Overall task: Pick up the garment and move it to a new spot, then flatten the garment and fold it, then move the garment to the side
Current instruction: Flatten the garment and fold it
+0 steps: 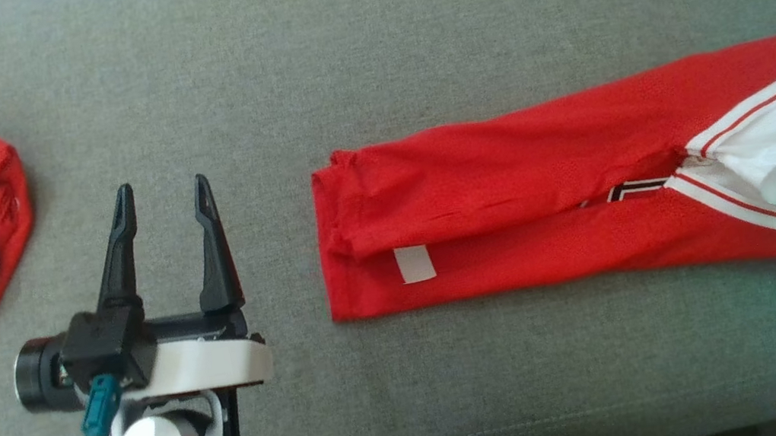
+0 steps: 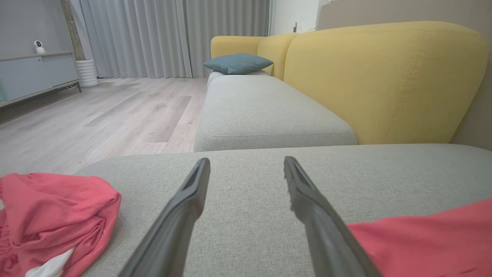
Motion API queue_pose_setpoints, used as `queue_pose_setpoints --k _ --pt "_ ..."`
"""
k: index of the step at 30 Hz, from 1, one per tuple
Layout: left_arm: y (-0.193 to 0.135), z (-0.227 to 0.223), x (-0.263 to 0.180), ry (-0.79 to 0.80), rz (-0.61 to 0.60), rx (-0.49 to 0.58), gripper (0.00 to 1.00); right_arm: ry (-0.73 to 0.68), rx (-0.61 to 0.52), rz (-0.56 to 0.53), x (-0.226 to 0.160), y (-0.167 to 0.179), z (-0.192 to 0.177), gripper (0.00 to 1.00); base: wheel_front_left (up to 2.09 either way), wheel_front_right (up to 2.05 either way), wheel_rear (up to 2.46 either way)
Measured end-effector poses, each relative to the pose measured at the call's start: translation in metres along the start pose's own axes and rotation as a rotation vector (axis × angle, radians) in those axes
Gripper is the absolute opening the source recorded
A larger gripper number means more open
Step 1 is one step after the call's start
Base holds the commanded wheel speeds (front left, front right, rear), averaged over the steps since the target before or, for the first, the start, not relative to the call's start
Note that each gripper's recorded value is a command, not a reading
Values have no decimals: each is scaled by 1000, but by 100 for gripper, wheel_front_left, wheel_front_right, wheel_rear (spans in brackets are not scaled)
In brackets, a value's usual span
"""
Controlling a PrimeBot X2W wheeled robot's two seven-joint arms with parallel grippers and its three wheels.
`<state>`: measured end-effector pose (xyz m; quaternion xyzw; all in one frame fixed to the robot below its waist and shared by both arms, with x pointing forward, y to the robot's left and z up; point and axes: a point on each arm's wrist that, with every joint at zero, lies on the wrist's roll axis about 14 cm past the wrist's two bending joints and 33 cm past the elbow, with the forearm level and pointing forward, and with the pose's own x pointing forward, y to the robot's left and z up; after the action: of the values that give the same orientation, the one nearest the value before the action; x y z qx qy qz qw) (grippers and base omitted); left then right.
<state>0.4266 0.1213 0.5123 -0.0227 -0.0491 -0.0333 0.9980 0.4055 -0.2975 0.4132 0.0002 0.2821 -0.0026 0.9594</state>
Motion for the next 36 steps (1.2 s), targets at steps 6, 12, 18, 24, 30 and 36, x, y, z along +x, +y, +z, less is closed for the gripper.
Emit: queue_pose_setpoints --k 6,12,18,24,30,36 --pt "-1 10 -3 -21 0 -4 100 -67 -74 71 -8 25 28 0 0 0 0" --pt "-2 15 -14 -25 -4 -4 100 -173 -216 318 -25 120 69 0 0 0 0" --pt "-1 17 -19 -24 -3 -7 100 -175 -187 601 -35 231 71 0 0 0 0" --pt "4 13 -23 -9 13 -4 100 -80 -7 756 -28 304 49 0 0 0 0" --pt "7 4 -26 18 29 -11 100 -16 29 797 -13 332 29 87 0 0 0" --pt "7 -1 -24 32 32 -13 100 -145 96 826 -15 340 49 100 0 0 0"
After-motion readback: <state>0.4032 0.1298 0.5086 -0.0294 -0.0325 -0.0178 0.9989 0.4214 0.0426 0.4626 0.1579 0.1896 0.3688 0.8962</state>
